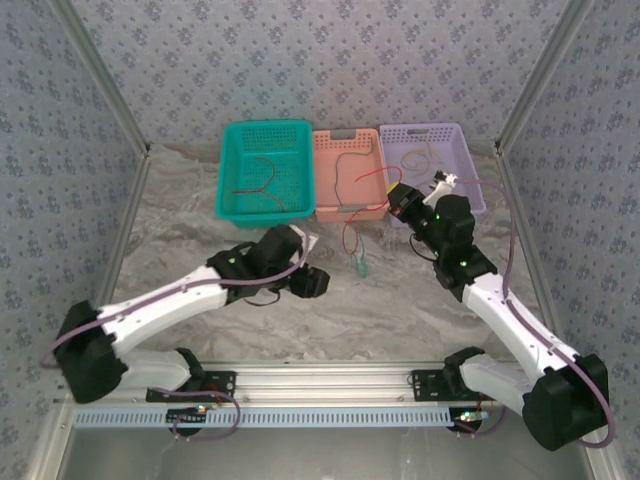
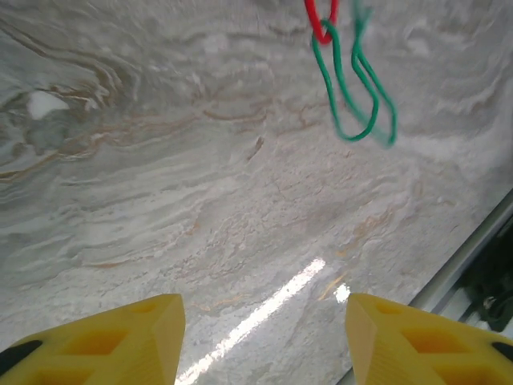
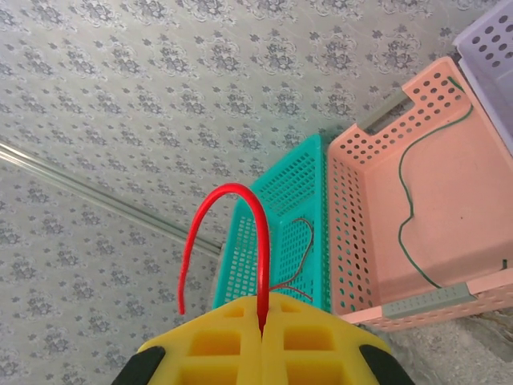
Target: Untangle the cables
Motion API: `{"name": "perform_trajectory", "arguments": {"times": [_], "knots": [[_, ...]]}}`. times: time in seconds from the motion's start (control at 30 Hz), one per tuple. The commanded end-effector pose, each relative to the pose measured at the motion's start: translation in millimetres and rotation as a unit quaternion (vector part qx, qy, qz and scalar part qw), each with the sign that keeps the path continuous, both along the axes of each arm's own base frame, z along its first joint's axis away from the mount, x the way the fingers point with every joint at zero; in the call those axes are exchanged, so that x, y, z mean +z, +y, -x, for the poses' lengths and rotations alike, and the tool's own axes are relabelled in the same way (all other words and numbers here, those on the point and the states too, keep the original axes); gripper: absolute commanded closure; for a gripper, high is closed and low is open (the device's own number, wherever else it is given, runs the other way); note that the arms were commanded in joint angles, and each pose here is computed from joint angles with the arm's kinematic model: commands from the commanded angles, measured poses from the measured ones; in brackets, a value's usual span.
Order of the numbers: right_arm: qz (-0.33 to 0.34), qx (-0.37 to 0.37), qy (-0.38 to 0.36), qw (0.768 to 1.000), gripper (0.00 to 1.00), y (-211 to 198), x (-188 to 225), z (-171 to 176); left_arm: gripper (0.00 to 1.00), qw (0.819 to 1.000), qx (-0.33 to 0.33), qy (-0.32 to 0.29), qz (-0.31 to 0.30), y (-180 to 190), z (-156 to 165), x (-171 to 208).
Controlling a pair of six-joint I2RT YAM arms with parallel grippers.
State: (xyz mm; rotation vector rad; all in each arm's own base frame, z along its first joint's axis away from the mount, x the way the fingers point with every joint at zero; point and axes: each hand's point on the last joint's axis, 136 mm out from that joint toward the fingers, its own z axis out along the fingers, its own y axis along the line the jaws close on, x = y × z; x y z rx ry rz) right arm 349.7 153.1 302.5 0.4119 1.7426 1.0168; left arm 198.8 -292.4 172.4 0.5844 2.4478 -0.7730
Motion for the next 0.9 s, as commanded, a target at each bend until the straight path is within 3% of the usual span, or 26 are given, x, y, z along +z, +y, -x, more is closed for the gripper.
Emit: {"name": "perform_trajectory", "arguments": {"times": [0.0, 0.2, 0.33, 0.53, 0.6, 0.87], "knots": [[0.012, 0.004, -0.012, 1.000, 1.00, 1, 2, 6, 0.43, 0.996, 0.074, -0.009, 0.049, 21, -9, 25], [0.015, 0.008, 0.002, 1.000, 1.00, 1, -18, 13, 0.42, 0.988, 0.113, -0.003, 0.105, 34, -17, 44], [-0.003, 0.013, 0.012, 1.000, 1.00, 2, -26, 15, 0.43, 0.988, 0.097, 0.006, 0.119, 21, -20, 36], [-0.008, 0.031, 0.019, 0.999, 1.00, 6, -29, 23, 0.41, 0.976, 0.143, 0.039, 0.156, 13, -36, 15], [-0.009, 0.039, 0.026, 0.999, 1.00, 7, -34, 24, 0.43, 0.975, 0.133, 0.039, 0.174, 4, -36, 15], [-0.034, 0.034, 0.057, 0.997, 1.00, 5, -42, 30, 0.41, 0.985, 0.082, 0.001, 0.149, -20, -31, 5]]}}
